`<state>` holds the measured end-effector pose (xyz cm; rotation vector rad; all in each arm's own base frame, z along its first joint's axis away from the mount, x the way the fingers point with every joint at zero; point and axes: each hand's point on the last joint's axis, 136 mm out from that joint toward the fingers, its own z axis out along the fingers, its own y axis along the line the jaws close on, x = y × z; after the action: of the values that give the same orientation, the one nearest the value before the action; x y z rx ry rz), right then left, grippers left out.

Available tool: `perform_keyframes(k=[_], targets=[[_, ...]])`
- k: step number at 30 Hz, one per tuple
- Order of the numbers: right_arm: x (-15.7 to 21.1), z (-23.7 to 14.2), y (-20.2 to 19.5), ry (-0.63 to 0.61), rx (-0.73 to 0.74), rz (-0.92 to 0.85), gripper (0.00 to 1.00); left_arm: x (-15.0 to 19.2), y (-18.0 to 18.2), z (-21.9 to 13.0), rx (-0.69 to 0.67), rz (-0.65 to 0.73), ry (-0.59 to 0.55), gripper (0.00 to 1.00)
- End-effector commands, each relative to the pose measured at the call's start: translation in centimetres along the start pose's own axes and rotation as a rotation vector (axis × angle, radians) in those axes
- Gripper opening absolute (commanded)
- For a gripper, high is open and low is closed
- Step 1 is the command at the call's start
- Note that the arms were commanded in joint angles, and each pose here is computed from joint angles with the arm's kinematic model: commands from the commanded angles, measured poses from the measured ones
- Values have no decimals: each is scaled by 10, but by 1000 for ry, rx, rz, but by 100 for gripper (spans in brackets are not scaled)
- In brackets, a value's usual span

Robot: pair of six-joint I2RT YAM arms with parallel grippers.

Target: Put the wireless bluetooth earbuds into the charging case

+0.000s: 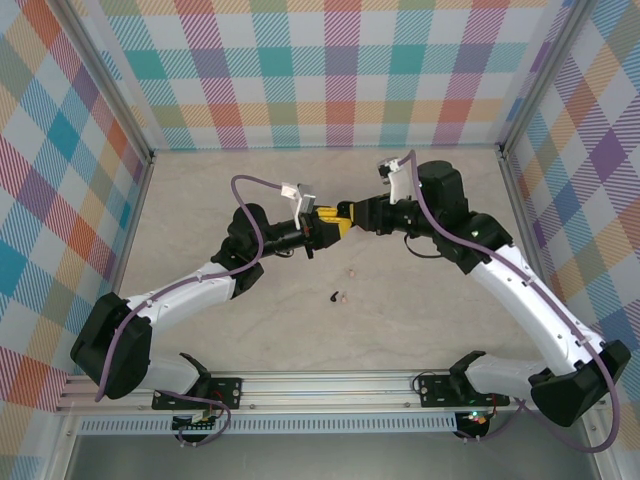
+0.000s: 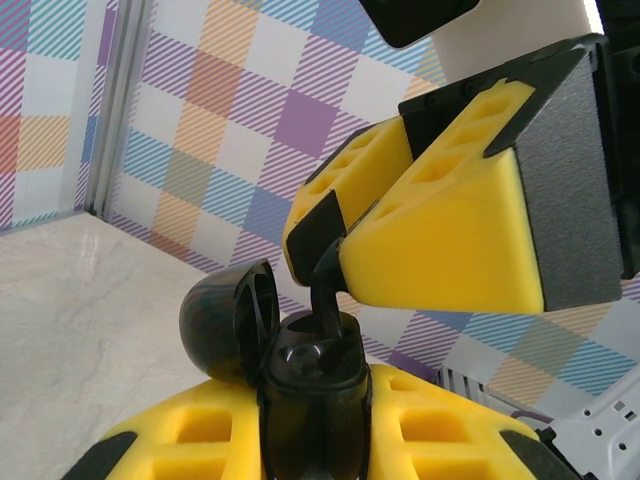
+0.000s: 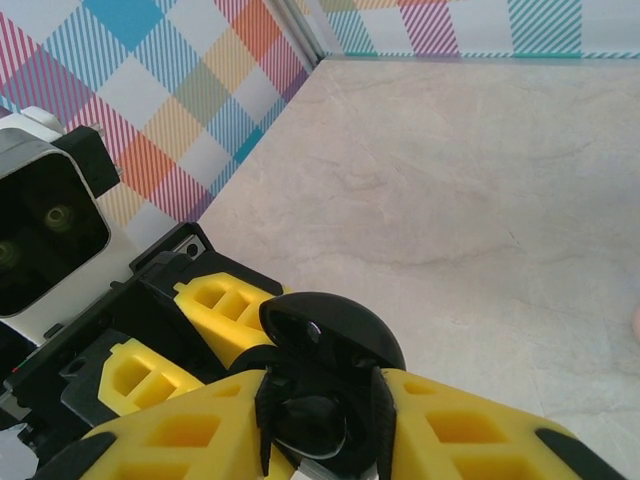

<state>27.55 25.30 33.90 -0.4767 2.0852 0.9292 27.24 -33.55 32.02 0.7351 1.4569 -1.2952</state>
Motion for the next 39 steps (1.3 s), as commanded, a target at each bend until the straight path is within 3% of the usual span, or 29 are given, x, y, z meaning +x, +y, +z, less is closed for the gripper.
perform_keyframes(k=[1, 6, 22, 39], targets=[[-6, -2, 10, 0, -33, -23, 32, -22, -19, 2, 50, 62, -42, 20], [-6, -2, 14, 7, -53, -28, 29, -20, -18, 2, 47, 58, -33, 20], [-6, 1, 16, 33, -63, -35, 42, -18, -18, 5, 57, 53, -11, 20], [-5, 6, 21, 59, -79, -50, 45, -10, -17, 10, 64, 46, 26, 19]])
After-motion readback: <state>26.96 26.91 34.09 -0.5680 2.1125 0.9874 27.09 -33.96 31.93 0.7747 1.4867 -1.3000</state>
